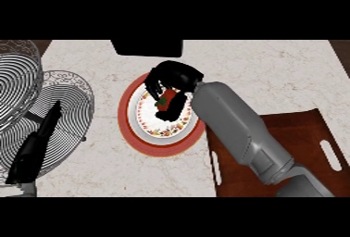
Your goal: Pick the bell pepper from the tray and place it in the plate
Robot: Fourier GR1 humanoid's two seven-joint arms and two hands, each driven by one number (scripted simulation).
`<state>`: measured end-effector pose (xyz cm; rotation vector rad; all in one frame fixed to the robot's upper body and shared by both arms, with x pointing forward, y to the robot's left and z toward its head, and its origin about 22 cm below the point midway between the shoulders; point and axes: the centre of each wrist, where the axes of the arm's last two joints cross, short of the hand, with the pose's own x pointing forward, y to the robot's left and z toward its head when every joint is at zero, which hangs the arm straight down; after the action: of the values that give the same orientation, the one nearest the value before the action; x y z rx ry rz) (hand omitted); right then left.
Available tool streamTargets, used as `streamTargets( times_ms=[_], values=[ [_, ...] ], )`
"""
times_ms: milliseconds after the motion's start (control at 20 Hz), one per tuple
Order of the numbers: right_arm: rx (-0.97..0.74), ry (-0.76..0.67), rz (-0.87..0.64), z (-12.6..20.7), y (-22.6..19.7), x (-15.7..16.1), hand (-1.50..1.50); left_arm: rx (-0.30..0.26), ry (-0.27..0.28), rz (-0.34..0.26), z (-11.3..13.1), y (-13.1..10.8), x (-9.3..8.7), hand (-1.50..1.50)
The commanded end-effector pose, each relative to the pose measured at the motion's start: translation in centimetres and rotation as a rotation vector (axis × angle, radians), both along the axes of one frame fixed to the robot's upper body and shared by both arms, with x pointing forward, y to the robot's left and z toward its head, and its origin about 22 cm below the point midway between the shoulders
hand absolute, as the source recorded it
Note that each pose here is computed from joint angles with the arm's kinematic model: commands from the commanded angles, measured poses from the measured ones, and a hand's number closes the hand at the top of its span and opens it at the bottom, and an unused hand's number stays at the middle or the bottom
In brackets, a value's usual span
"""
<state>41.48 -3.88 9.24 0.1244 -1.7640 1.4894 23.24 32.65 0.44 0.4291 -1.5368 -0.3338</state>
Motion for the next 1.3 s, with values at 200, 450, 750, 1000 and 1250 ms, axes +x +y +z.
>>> streamTargets(
  times_ms=[200,450,750,1000,1250],
  values=[
    [0.006,0.079,-0.106,-2.3,0.6,-1.0,-1.5,0.0,0.003,-0.026,-0.7,-0.7,0.0,0.0],
    [0.247,0.167,-0.145,-2.2,0.6,-1.6,-1.5,-0.002,0.006,-0.019,-1.1,-1.4,0.0,0.0],
    [0.447,0.228,-0.346,0.0,-1.1,1.2,-1.5,0.006,-0.019,0.003,-1.1,0.6,-0.7,0.0],
    [0.598,0.358,-0.371,-0.8,-7.6,3.2,-1.5,-0.006,-0.016,0.013,-0.8,0.5,-0.5,0.0],
    [0.679,0.334,-0.36,-0.9,-14.6,4.2,-1.5,0.001,-0.037,-0.005,0.0,-0.6,0.2,0.0]
  ],
)
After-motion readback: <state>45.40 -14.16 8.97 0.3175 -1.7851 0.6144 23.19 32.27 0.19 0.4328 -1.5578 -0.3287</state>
